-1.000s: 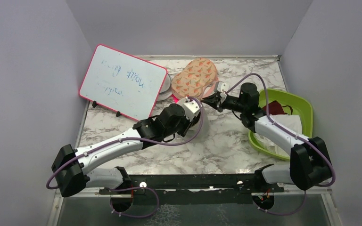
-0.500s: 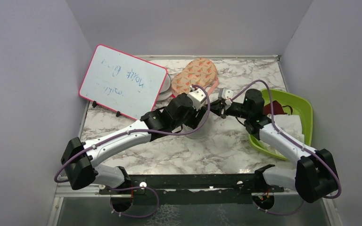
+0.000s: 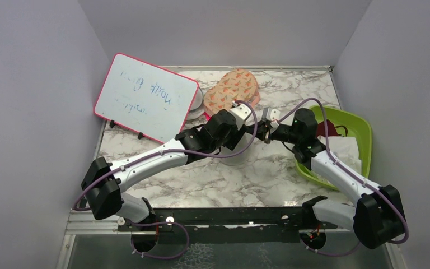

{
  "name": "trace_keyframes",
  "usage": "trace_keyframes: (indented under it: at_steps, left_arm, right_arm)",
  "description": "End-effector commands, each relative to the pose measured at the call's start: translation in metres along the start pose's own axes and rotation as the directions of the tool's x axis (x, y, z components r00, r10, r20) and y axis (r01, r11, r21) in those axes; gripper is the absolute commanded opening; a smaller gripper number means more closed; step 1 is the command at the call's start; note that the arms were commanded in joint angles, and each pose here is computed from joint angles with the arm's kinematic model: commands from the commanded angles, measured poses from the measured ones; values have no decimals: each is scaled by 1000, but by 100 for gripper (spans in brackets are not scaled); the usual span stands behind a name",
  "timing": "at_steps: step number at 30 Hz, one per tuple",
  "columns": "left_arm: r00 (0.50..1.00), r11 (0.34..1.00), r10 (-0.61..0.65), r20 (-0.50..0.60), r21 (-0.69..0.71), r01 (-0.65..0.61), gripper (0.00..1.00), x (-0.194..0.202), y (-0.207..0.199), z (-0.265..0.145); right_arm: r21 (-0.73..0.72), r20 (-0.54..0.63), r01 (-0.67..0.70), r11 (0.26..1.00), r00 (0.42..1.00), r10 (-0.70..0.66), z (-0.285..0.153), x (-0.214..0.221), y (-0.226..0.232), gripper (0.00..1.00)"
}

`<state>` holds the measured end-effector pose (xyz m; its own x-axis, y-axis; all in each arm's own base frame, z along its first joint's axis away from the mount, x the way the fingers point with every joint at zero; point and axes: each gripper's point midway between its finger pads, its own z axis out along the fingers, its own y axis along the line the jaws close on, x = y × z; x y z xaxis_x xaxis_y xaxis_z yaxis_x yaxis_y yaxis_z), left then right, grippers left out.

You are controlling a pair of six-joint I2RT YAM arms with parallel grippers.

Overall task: Unzip the laundry bag and remove the bra
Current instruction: Unzip the laundry bag at the center of the board.

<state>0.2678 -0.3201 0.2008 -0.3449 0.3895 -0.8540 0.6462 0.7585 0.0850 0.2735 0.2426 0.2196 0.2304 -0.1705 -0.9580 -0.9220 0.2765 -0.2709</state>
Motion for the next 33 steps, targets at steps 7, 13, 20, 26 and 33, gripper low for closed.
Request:
trace_keyframes:
  at_steps: [7,13,20,26,33]
  left_arm:
    - [998,998,49,33,30,-50,13,-14,-5,-2]
    - [996,997,76,39,-10,-75,0,-10,9,-21]
    - [982,986,160,102,25,-163,0,-12,14,-50]
    - [968,973,206,142,75,-218,0,-10,10,-65]
    - [986,981,138,93,124,-149,0,14,1,-60]
  right_arm:
    - [-10,9,-9,1000,1000,10,-2,-6,5,1]
    - [93,-55,-50,994,997,55,-5,8,-12,1]
    - [113,-91,-63,992,993,74,1,21,-25,1]
    - [153,-81,-87,984,992,100,4,34,-57,1]
    - [68,-58,-52,996,997,56,13,31,-61,1]
